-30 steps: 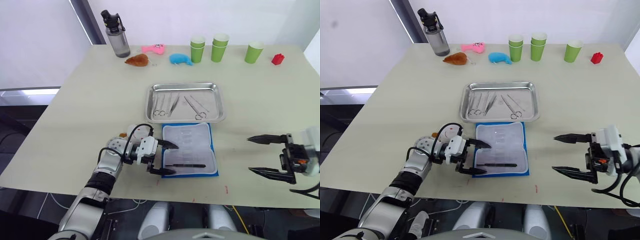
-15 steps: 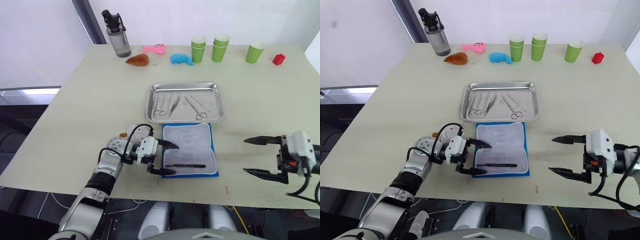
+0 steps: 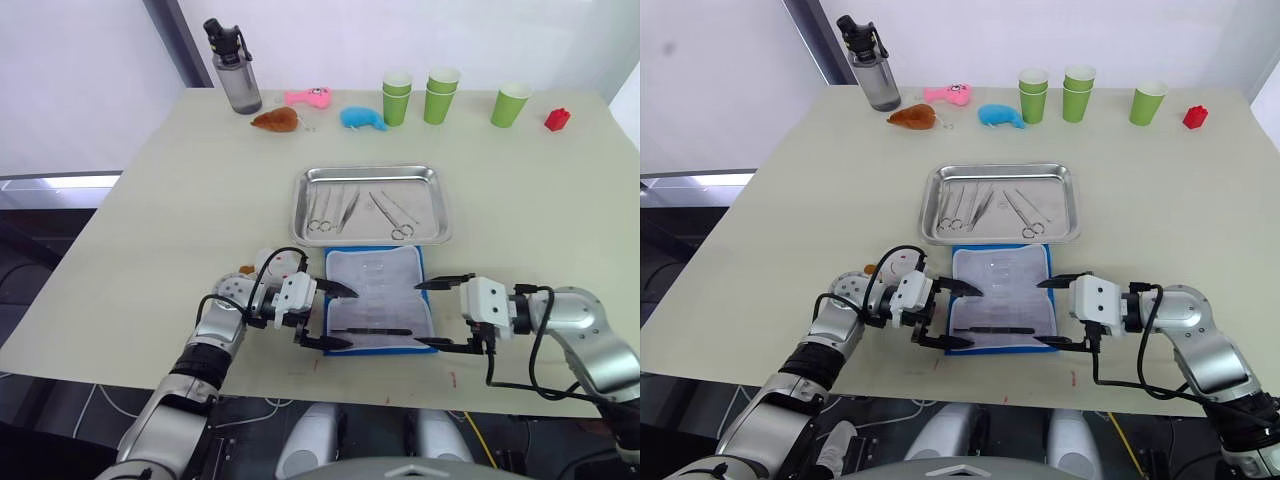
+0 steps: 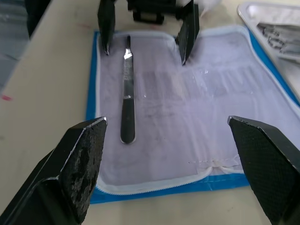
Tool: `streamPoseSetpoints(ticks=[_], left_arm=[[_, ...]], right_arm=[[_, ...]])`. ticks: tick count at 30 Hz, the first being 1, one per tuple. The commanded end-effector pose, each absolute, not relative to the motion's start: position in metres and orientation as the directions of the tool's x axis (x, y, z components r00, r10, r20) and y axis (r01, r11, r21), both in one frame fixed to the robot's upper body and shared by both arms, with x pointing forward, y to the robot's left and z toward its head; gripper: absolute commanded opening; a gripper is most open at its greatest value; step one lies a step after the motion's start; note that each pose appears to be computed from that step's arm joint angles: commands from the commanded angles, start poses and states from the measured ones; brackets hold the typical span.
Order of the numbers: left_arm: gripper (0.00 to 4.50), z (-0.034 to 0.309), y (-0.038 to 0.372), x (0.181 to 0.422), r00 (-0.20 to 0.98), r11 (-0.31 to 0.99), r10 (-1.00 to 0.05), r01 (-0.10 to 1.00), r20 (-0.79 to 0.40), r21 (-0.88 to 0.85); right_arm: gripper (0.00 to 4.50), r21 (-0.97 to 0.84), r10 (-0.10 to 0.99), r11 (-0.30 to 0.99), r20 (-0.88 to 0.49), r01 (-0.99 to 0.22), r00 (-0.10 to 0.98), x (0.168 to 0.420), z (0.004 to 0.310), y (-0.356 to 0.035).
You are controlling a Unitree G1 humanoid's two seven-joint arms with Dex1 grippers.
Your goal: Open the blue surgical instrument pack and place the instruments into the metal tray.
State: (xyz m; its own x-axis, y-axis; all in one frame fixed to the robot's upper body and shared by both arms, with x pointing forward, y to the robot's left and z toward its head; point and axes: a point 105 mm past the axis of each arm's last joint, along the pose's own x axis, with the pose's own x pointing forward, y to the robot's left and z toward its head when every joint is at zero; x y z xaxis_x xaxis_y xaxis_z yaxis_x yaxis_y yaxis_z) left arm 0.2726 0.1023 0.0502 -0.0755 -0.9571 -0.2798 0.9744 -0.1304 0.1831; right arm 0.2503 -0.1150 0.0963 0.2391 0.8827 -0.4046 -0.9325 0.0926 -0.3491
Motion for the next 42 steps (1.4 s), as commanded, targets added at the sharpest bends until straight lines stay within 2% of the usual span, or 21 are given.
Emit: streamPoseSetpoints(ticks=[1, 9, 13, 15, 16, 19, 20, 23, 25, 26, 31, 42], left_arm=[[4.50, 0.012, 0.108, 0.255, -0.120, -0.141, -0.925, 0.989, -0.360, 0.033], [4.50, 0.012, 0.109, 0.255, -0.122, -0.145, -0.923, 0.989, -0.364, 0.036], [4.50, 0.012, 0.108, 0.255, -0.124, -0.148, -0.923, 0.988, -0.364, 0.038], [4.50, 0.012, 0.109, 0.254, -0.125, -0.149, -0.923, 0.988, -0.365, 0.038], [4.50, 0.012, 0.109, 0.254, -0.125, -0.149, -0.922, 0.988, -0.365, 0.038], [4.50, 0.012, 0.109, 0.254, -0.125, -0.148, -0.922, 0.988, -0.366, 0.037], [4.50, 0.012, 0.109, 0.254, -0.124, -0.148, -0.922, 0.988, -0.366, 0.037], [4.50, 0.012, 0.109, 0.254, -0.121, -0.144, -0.923, 0.989, -0.365, 0.038], [4.50, 0.012, 0.109, 0.254, -0.120, -0.144, -0.923, 0.989, -0.365, 0.038], [4.50, 0.012, 0.109, 0.254, -0.120, -0.143, -0.923, 0.989, -0.365, 0.037], [4.50, 0.011, 0.109, 0.254, -0.121, -0.144, -0.924, 0.989, -0.364, 0.035], [4.50, 0.010, 0.108, 0.255, -0.122, -0.144, -0.923, 0.989, -0.364, 0.035]], right_arm=[[4.35, -0.359, 0.883, 0.075, -0.409, -0.930, 0.229, 0.253, 0.097, -0.106], [4.35, -0.357, 0.842, 0.012, -0.501, -0.934, 0.202, 0.255, 0.072, -0.097], [4.35, -0.311, 0.821, 0.020, -0.537, -0.950, 0.193, 0.256, 0.061, -0.097], [4.35, -0.253, 0.812, 0.003, -0.564, -0.967, 0.150, 0.250, 0.055, -0.098], [3.79, -0.225, 0.807, -0.002, -0.576, -0.974, 0.131, 0.248, 0.053, -0.099], [2.62, -0.188, 0.794, -0.005, -0.597, -0.982, 0.110, 0.245, 0.049, -0.101], [2.36, -0.181, 0.791, -0.005, -0.603, -0.984, 0.107, 0.244, 0.048, -0.102], [0.91, -0.164, 0.785, -0.002, -0.611, -0.986, 0.100, 0.243, 0.045, -0.104], [0.48, -0.155, 0.783, -0.003, -0.615, -0.988, 0.094, 0.242, 0.044, -0.105], [0.08, -0.154, 0.782, -0.003, -0.616, -0.988, 0.093, 0.242, 0.044, -0.105], [0.01, -0.171, 0.794, -0.009, -0.600, -0.985, 0.097, 0.241, 0.049, -0.102], [0.01, -0.305, 0.786, -0.032, -0.595, -0.952, 0.164, 0.250, 0.081, -0.099]])
